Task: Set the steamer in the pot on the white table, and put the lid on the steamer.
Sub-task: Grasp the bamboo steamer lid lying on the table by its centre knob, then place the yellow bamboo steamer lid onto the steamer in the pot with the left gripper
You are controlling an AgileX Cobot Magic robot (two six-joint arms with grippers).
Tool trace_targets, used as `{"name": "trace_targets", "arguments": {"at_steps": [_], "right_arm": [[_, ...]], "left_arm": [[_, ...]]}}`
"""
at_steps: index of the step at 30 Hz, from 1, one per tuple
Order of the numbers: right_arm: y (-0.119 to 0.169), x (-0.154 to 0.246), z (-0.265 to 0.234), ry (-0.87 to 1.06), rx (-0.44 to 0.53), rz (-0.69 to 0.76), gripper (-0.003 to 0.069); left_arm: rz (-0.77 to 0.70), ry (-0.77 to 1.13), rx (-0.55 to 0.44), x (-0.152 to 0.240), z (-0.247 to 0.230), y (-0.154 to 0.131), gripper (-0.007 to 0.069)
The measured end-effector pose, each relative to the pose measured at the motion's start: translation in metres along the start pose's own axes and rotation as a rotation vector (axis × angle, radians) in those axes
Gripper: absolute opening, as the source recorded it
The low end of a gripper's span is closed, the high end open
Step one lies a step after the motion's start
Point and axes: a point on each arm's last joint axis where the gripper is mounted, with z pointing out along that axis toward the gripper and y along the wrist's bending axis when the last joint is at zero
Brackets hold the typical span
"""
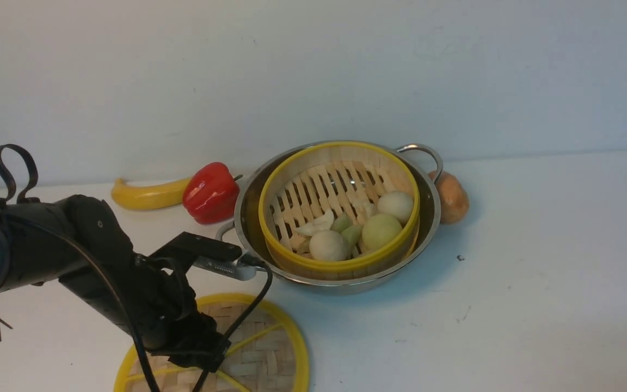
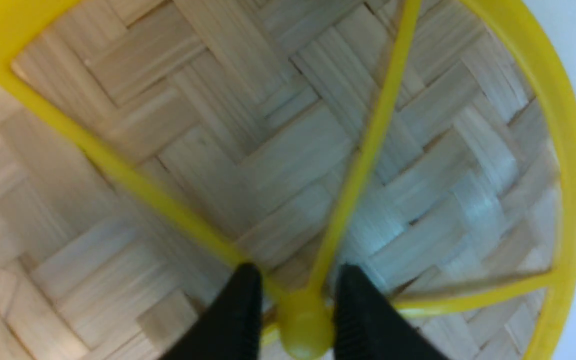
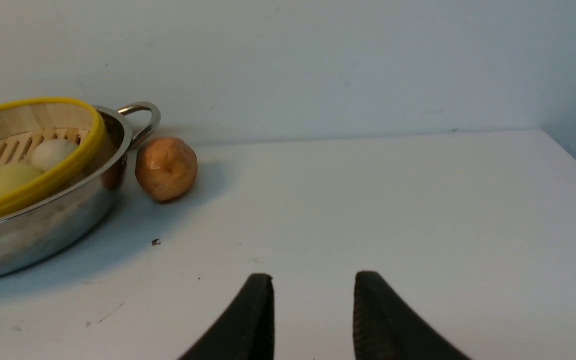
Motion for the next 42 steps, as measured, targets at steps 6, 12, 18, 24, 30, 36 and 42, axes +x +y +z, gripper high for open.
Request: {"name": "trace_targets", "arguments": {"at_steps": [6,12,18,24,30,36,42], "right_arm": [[0.000,0.000,0.000,0.000,0.000,0.000,0.0242],[0.000,0.000,0.000,0.000,0.000,0.000,0.0242],[0.000,0.000,0.000,0.000,0.000,0.000,0.0242],[0.000,0.000,0.000,0.000,0.000,0.000,0.0242],[0.000,0.000,0.000,0.000,0.000,0.000,0.0242],[0.000,0.000,0.000,0.000,0.000,0.000,0.0242],[0.000,0.000,0.000,0.000,0.000,0.000,0.0242]], "left_arm": [[0.021,0.052,0.028,-0.001,-0.009,-0.004,0.0115],[0.012,0.081,0.026,0.001,-0.036,-0.012,0.0115],[0.010,0.161,-0.098,0.012,-0.074,-0.014,0.0115],[0.016,0.114,-0.188,0.014,-0.108,-0.018,0.0115],[0.043,-0.061,-0.170,-0.009,-0.146,-0.030,0.0115],[0.139,-0.262,-0.172,-0.040,-0.176,-0.045,0.0115],[0.246,-0.364,-0.180,-0.086,-0.170,-0.058,0.0115]]}}
